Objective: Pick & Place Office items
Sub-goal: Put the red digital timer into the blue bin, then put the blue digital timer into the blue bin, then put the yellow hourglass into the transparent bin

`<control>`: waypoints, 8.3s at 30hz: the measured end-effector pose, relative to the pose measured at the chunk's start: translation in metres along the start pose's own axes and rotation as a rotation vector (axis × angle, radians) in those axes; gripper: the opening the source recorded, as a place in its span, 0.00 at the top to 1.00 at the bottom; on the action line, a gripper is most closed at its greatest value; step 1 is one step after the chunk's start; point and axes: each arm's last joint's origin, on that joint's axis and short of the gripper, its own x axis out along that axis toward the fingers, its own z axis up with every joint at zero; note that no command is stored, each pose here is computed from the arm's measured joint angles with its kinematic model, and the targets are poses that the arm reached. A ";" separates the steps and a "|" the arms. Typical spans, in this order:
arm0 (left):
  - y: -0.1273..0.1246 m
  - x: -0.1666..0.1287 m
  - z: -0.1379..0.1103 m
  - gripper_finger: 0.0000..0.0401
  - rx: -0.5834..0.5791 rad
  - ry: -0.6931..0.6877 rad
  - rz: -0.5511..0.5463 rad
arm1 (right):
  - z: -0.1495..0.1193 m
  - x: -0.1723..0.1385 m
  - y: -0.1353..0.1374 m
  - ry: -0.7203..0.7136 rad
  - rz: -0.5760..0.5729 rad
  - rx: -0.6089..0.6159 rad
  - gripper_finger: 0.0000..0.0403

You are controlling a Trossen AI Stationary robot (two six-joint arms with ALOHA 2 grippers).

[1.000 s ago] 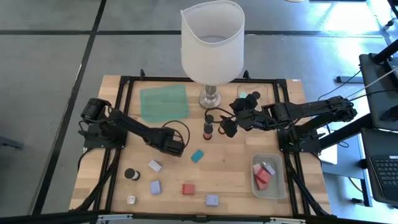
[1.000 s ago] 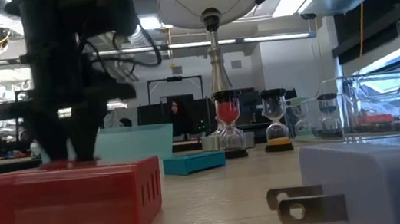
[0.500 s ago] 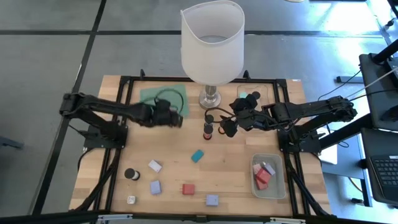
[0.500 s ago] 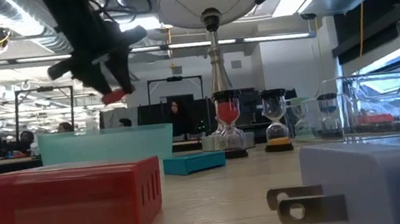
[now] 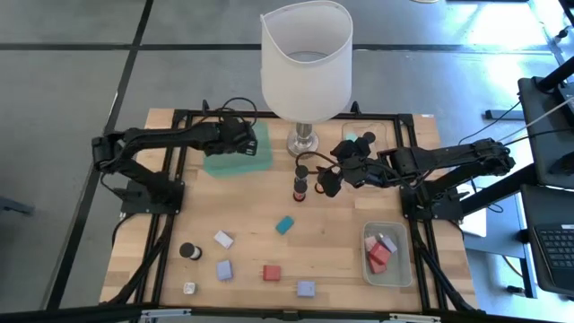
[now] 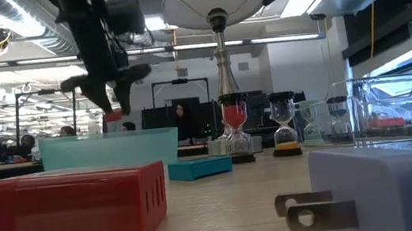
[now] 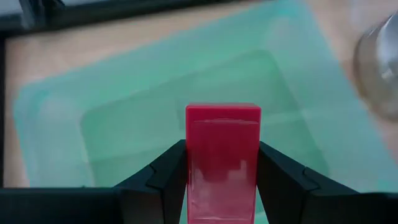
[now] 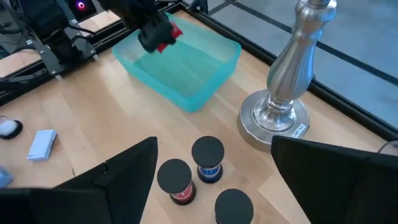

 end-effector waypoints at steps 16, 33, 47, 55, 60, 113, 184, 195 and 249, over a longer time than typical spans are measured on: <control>-0.010 0.031 -0.012 0.56 0.110 0.122 0.056 | 0.000 0.000 0.000 0.001 0.000 0.021 0.21; -0.010 0.031 -0.012 0.49 0.144 0.118 0.057 | 0.000 0.000 0.000 0.001 -0.001 0.020 0.21; -0.052 -0.012 -0.013 0.45 0.366 0.057 -0.306 | 0.000 0.000 0.000 0.001 -0.001 0.017 0.21; -0.109 -0.055 -0.080 0.46 0.593 -0.070 -0.670 | -0.001 0.000 0.000 0.018 0.015 -0.006 0.21; -0.125 -0.068 -0.126 0.45 0.750 -0.135 -0.724 | -0.001 0.000 0.000 0.023 0.013 -0.036 0.21; -0.161 -0.025 -0.222 0.62 0.698 -0.192 -0.578 | -0.005 -0.001 0.003 0.100 0.120 -0.206 0.21; 0.028 0.057 -0.031 0.45 0.271 0.204 0.089 | 0.013 0.014 -0.018 -0.010 -0.069 -0.065 0.21; 0.014 -0.001 0.015 0.50 0.272 0.073 -0.005 | 0.010 0.014 -0.016 0.064 0.028 -0.129 0.21; 0.030 -0.136 0.013 0.57 0.060 -0.268 -0.472 | -0.046 0.120 -0.004 0.464 -0.210 0.090 0.21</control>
